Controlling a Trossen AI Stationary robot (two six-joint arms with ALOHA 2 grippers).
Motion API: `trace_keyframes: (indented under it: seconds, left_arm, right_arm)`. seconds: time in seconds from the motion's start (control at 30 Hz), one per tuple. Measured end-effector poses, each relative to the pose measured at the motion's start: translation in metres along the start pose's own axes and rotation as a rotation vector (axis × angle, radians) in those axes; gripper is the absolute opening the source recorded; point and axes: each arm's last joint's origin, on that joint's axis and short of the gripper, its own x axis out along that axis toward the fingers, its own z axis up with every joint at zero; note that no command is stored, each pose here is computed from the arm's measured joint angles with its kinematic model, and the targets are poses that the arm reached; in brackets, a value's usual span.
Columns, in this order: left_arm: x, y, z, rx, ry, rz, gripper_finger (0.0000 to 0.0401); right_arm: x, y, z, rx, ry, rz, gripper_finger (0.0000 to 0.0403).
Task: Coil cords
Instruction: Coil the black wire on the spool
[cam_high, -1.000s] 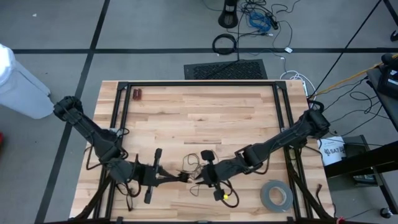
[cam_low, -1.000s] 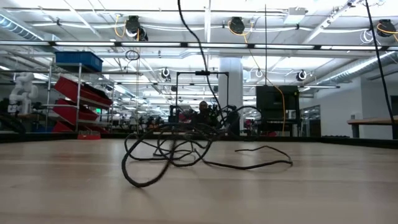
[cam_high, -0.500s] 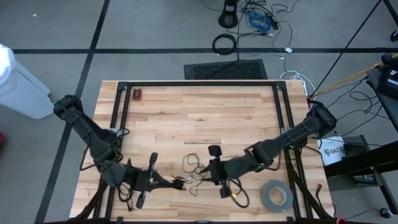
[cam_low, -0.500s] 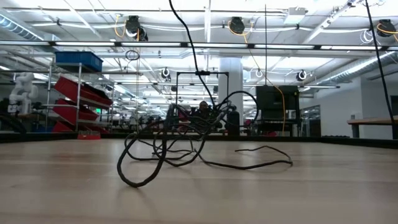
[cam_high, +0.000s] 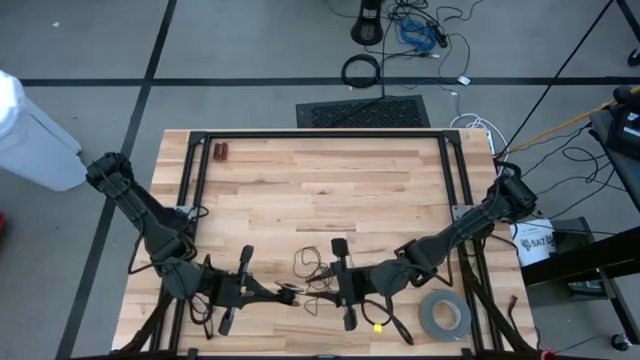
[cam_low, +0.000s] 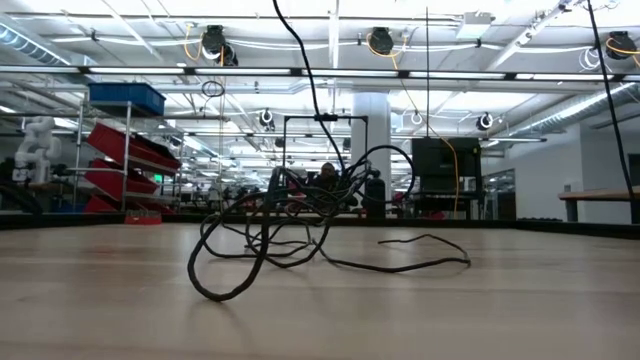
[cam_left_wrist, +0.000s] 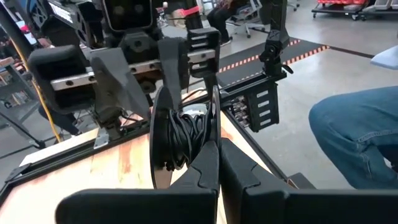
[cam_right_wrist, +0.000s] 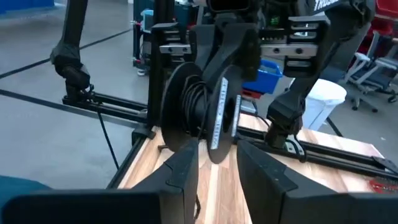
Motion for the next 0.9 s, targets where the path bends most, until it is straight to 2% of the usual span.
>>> trace_keyframes:
  seconds: [0.23,0.9]
  left_arm:
    - [0.0001,0.0,0.0001,-0.001,0.0,0.0,0.0]
    - [0.0002,0.0,0.0001,0.0,0.0,-0.001,0.0]
  right_arm:
    - [-0.0001,-0.0018,0.0011,-0.01,-0.006,-0.048,0.0098]
    - [0.0022,0.0007,0.0005,0.022,-0.023,-0.01,0.0098]
